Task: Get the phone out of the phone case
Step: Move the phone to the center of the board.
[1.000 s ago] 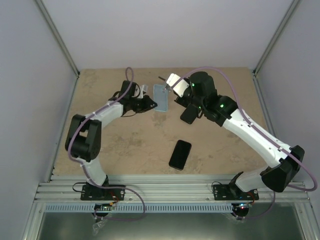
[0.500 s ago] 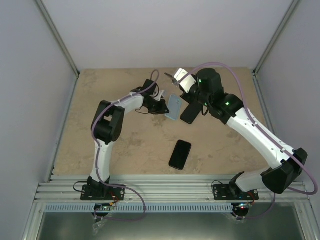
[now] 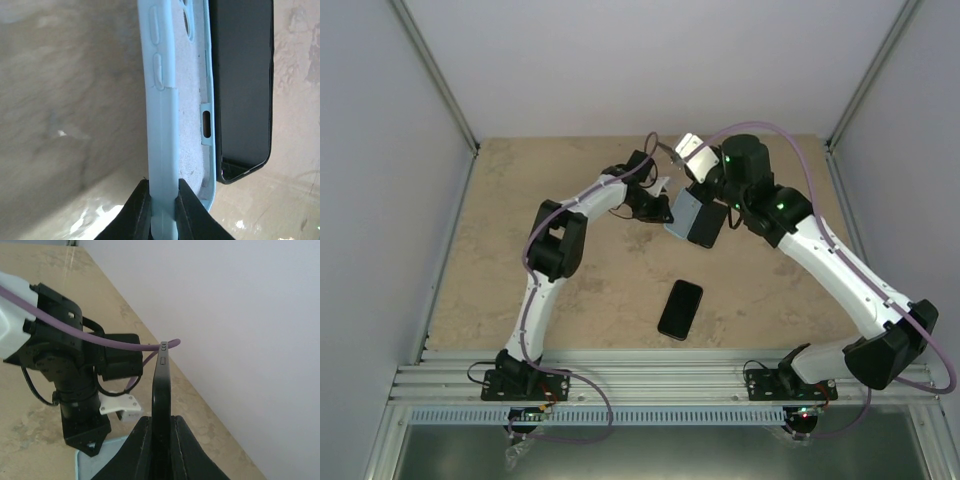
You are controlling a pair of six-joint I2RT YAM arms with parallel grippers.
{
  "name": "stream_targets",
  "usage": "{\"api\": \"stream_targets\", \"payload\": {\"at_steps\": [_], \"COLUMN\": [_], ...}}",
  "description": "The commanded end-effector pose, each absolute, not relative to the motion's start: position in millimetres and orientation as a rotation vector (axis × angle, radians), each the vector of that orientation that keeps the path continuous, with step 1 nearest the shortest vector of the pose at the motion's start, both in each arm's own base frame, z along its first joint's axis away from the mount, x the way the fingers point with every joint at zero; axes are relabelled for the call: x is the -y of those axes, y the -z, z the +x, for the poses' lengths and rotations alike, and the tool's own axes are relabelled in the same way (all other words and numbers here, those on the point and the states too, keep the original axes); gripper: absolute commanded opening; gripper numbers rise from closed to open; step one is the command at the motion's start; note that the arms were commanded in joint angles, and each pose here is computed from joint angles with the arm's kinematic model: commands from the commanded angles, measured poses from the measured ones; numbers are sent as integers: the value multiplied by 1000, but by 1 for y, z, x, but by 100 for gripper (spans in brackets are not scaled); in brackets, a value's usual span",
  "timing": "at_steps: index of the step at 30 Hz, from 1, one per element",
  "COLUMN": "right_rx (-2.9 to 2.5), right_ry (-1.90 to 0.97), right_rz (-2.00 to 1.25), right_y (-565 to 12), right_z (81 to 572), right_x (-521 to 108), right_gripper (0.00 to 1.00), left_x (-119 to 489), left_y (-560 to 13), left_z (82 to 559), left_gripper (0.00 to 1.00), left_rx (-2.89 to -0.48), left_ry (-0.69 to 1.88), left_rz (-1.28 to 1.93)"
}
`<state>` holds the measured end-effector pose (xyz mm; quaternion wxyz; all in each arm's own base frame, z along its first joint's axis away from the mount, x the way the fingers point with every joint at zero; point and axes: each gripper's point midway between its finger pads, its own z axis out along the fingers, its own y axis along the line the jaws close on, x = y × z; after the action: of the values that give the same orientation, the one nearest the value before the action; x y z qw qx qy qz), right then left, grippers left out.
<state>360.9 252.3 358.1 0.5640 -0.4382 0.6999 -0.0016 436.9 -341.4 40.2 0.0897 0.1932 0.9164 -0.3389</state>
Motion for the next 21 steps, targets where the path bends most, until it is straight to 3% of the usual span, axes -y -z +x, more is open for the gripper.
{"api": "stream_targets", "payload": {"at_steps": [1, 11, 21], "right_rx": [-1578, -1585, -1550], "right_ry": [-25, -6, 76], "right_rz": [-960, -917, -882], "right_y": [-390, -394, -401], "right_z": [358, 364, 369], "right_x": [-247, -234, -223], "right_gripper": [1, 1, 0], "left_x": [410, 457, 391], "left_y": [-27, -49, -104], "left_z": [390, 375, 397], "left_gripper": [0, 0, 0], "left_rx": [-2707, -2644, -2551], "left_ry": [1113, 1221, 1197], "left_rz": [805, 791, 530]}}
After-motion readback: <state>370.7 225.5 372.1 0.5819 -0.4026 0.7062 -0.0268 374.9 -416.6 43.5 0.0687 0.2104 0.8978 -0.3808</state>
